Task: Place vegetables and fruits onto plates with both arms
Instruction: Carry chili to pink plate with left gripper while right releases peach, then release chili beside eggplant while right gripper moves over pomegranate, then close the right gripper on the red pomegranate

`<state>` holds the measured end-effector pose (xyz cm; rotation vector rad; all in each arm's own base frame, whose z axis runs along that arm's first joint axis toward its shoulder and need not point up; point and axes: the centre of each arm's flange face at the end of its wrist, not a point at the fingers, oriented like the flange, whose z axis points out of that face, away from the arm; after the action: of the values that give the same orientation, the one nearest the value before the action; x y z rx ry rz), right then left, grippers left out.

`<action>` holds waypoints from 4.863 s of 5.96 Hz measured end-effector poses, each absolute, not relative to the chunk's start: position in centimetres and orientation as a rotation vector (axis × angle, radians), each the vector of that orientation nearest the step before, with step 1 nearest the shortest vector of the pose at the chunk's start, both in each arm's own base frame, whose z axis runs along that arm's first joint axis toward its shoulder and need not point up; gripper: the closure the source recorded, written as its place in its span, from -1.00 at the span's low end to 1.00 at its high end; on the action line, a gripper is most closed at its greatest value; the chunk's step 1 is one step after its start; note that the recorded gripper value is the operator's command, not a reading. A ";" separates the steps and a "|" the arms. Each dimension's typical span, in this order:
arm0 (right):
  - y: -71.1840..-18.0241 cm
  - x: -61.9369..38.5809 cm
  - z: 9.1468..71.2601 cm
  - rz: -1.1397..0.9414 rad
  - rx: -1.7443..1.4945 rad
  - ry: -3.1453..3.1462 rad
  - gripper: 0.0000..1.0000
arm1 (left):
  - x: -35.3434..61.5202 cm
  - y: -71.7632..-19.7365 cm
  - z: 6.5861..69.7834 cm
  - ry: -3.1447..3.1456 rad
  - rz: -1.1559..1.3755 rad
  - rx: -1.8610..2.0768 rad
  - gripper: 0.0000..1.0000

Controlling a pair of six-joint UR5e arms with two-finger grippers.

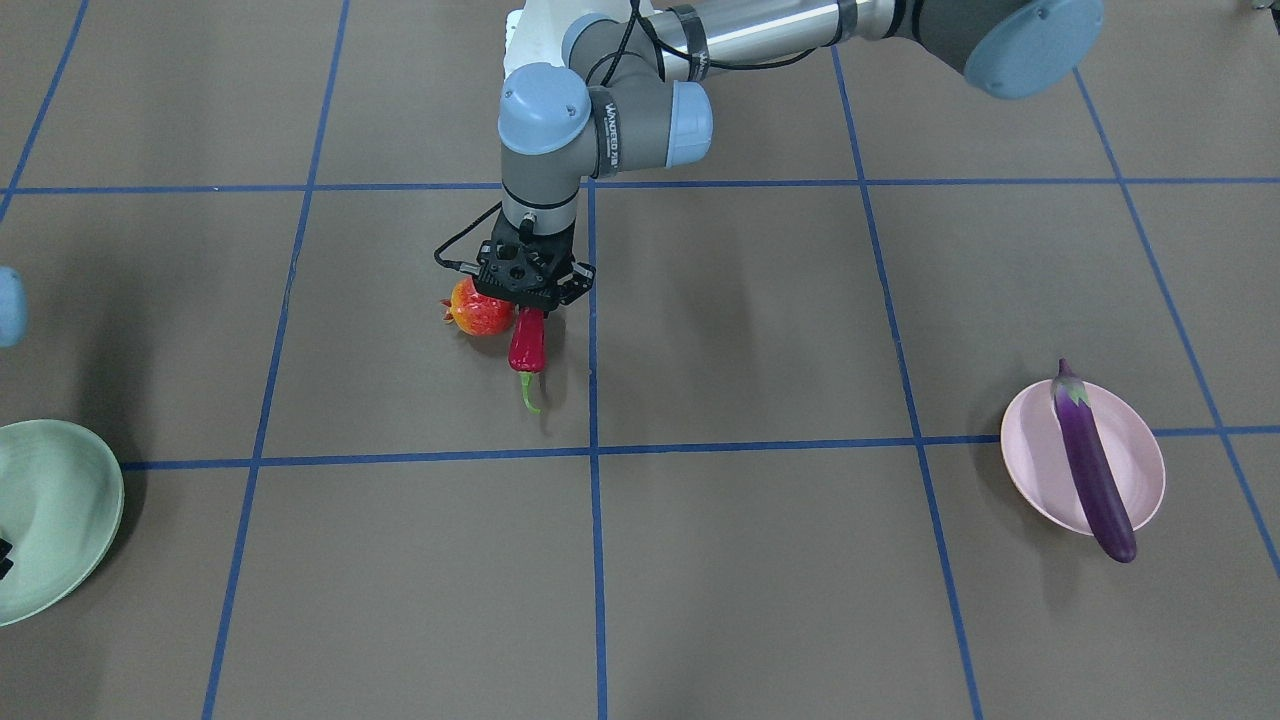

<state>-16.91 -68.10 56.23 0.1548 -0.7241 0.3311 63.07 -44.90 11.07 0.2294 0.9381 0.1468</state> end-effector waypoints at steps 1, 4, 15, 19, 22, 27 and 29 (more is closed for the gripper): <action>-67.9 -17.4 53.9 0.310 0.169 -0.769 -1.00 | 56.7 -48.2 12.6 0.939 0.081 0.227 1.00; -63.9 -20.9 44.9 0.262 0.119 -0.992 -1.00 | 37.4 -57.5 29.5 0.875 -0.148 0.005 1.00; -50.6 -36.1 31.9 0.330 0.049 -1.138 -1.00 | 22.4 -61.1 50.0 0.717 -0.072 -0.033 -1.00; -44.0 -44.7 30.7 0.414 -0.042 -1.117 -1.00 | 22.4 -61.3 48.7 0.735 -0.078 -0.024 -1.00; -41.3 -48.9 30.1 0.421 -0.038 -1.036 -1.00 | 22.5 -61.3 48.9 0.734 -0.079 -0.028 -1.00; -40.1 -50.5 30.7 0.427 -0.027 -0.972 -0.32 | 22.4 -61.1 47.6 0.746 -0.107 -0.021 -1.00; -39.7 -50.9 30.6 0.435 -0.014 -0.971 0.99 | 22.3 -60.8 47.3 0.751 -0.107 -0.017 -1.00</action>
<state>-50.87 -39.71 30.61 -0.0139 -0.9710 0.4353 22.27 -60.82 47.27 -0.0171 0.7506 -0.1069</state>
